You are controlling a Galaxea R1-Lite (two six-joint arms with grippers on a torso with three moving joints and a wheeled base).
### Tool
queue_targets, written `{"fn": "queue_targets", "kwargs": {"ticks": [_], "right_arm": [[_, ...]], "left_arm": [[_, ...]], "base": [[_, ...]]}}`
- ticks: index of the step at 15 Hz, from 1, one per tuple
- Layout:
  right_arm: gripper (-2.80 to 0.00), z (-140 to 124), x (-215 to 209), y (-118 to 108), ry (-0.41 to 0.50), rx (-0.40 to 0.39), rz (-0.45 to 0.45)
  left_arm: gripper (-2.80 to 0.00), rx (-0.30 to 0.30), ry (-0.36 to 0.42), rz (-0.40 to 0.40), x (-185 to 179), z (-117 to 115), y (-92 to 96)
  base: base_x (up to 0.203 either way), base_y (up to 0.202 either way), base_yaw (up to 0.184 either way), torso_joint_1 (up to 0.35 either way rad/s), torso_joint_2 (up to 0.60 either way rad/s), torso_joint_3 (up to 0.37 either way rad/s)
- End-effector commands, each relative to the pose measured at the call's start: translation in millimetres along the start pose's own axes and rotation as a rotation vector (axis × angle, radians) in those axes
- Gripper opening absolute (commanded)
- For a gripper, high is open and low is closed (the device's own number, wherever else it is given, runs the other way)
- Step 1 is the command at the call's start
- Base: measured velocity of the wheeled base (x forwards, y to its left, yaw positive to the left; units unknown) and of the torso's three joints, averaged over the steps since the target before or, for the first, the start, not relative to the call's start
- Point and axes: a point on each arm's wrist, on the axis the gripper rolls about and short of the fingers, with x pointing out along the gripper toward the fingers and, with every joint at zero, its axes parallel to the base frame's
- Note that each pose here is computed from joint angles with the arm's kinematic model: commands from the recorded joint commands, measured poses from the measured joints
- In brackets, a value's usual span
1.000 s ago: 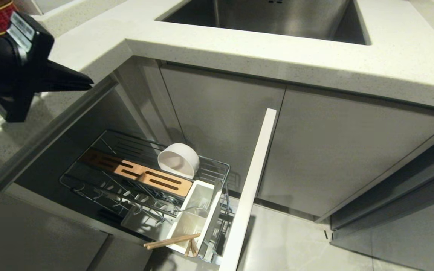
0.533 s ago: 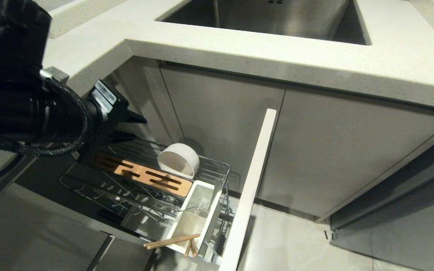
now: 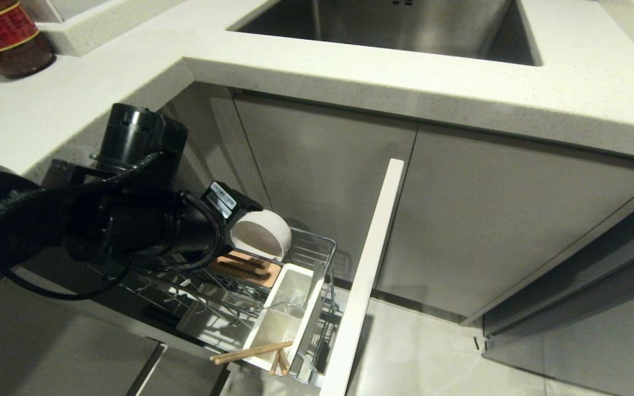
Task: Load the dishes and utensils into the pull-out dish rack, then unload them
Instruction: Take the bowl out of the cupboard
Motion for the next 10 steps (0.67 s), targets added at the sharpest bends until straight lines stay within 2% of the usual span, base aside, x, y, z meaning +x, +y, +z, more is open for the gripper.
{"fn": "queue_targets", "kwargs": {"ticks": [1,3,6,8,10], "right_arm": [[-2.80,-7,2,0,0.026,0.000,0.000],[-2.80,-7,2,0,0.026,0.000,0.000],[-2.80,-7,2,0,0.026,0.000,0.000],[-2.80,-7,2,0,0.027,0.000,0.000],[-2.80,-7,2,0,0.027,0.000,0.000]], "left_arm": [[0.00,0.023,0.010,0.028,38,-10,5.5],[0.00,0.031,0.009,0.036,63,-15,7.1],[0.00,0.025,-0.044,-0.011,78,-4,1.9],[0.00,0.068,-0.062,-0.026,90,0,-2.0],[0.00,0.075,-0.064,-0.027,98,0,-3.4]], "base": [[0.000,0.000,0.000,0.000,0.00,0.000],[0.000,0.000,0.000,0.000,0.00,0.000],[0.000,0.000,0.000,0.000,0.00,0.000],[0.000,0.000,0.000,0.000,0.00,0.000],[0.000,0.000,0.000,0.000,0.00,0.000]]}}
